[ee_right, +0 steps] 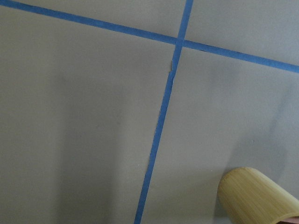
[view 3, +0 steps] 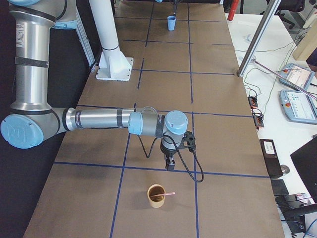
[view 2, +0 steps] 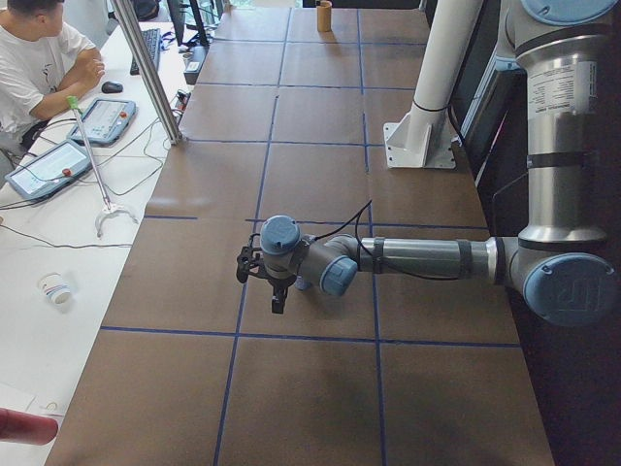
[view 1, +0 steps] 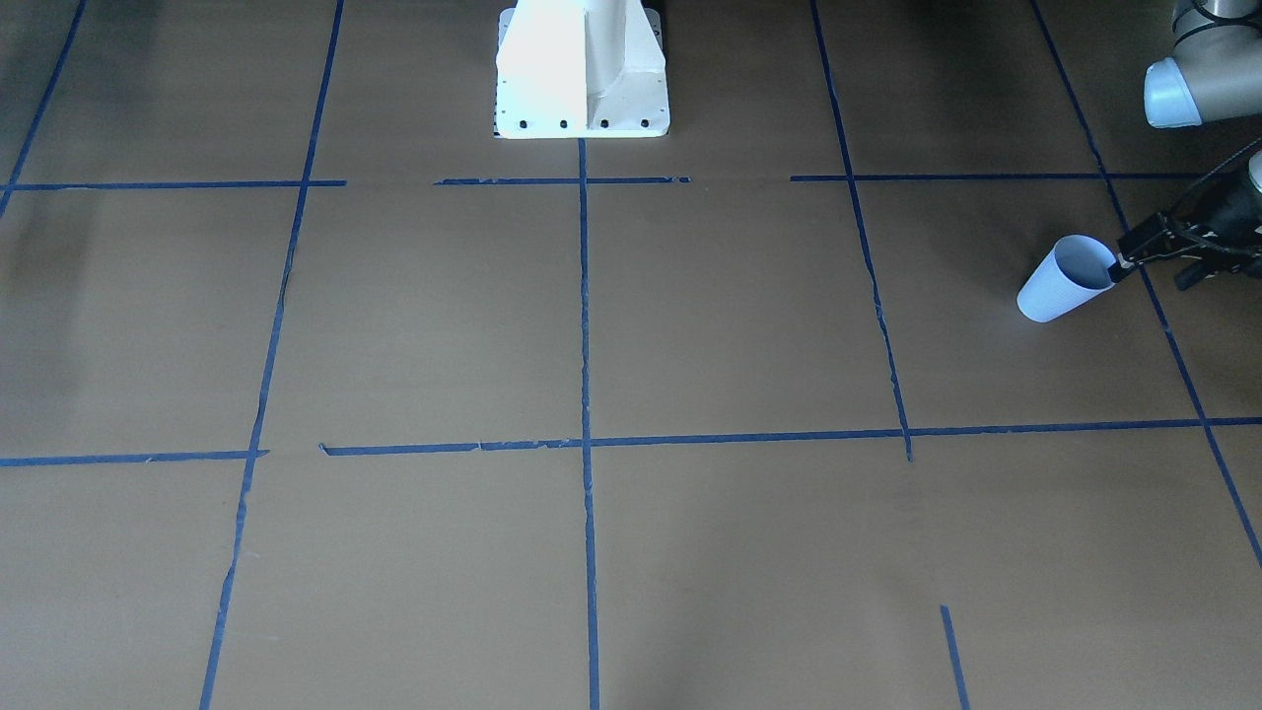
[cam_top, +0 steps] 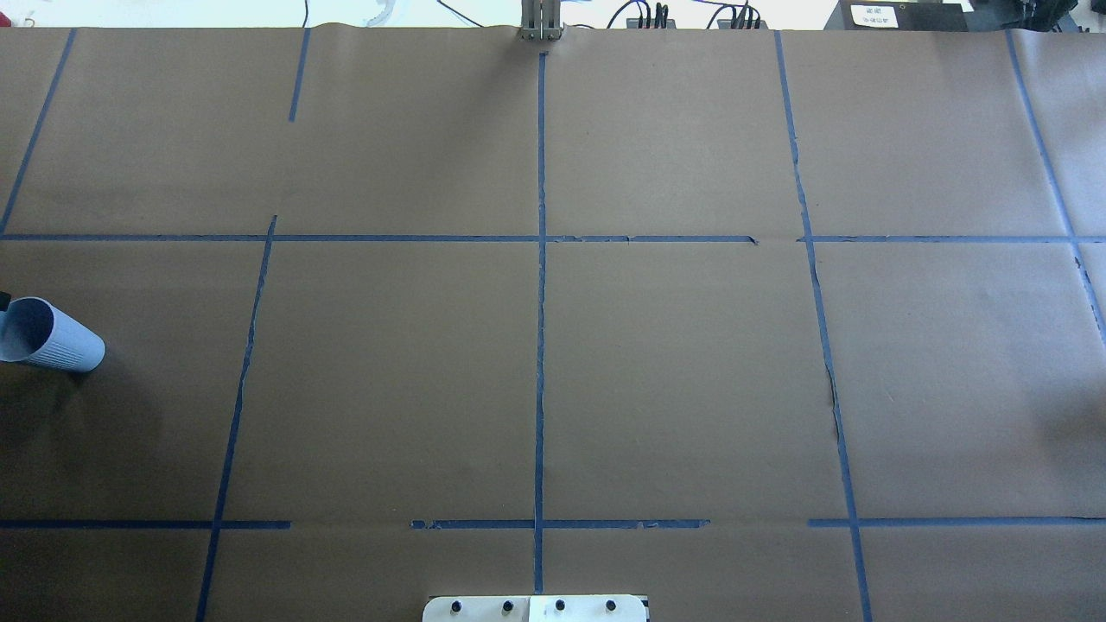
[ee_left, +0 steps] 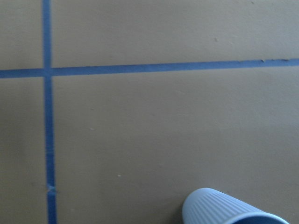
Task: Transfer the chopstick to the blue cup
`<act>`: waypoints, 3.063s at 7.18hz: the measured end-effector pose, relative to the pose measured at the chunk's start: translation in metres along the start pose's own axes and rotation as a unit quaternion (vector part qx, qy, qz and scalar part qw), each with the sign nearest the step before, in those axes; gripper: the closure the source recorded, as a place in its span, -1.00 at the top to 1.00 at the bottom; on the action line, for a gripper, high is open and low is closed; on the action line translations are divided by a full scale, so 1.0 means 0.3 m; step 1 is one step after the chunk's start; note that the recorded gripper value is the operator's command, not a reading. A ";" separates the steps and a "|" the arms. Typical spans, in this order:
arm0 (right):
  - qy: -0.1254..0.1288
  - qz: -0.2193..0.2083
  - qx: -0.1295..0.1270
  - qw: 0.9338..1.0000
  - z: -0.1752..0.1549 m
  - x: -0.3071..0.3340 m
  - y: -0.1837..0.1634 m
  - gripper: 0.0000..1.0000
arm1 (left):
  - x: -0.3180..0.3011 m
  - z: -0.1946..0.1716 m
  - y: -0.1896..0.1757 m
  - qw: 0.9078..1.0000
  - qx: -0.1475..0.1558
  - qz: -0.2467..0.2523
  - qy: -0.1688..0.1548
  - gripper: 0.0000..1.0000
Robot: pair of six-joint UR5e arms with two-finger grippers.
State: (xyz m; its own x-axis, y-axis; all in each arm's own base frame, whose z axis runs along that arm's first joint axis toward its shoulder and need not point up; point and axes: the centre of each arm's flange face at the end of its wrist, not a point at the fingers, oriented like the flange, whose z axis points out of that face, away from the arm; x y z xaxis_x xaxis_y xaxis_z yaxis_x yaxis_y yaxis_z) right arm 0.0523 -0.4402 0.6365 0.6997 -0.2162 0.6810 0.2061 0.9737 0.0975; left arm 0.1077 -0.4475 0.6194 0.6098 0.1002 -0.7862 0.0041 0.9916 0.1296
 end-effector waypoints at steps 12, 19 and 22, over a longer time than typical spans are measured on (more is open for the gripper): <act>-0.030 0.001 0.002 1.000 0.019 -0.005 -0.007 1.00 | 0.742 -0.002 -0.249 0.998 0.000 0.004 0.067 -1.00; -0.031 -0.035 0.033 0.998 0.046 -0.007 -0.016 1.00 | 2.081 0.193 -0.151 1.000 0.014 -0.022 -0.011 -0.90; -0.045 -0.034 0.036 0.998 0.049 -0.013 -0.015 1.00 | 2.131 0.261 -0.153 1.000 0.010 -0.018 -0.008 -0.83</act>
State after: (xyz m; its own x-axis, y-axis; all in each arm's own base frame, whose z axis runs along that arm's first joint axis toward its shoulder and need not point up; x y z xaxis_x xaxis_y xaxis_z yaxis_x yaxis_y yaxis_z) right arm 0.0385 -0.4428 0.6441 0.6199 -0.2785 0.7336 0.2002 0.9601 0.1953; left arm 0.5595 -0.4355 0.1581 0.6222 0.0623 -0.7804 0.0423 0.9927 0.1130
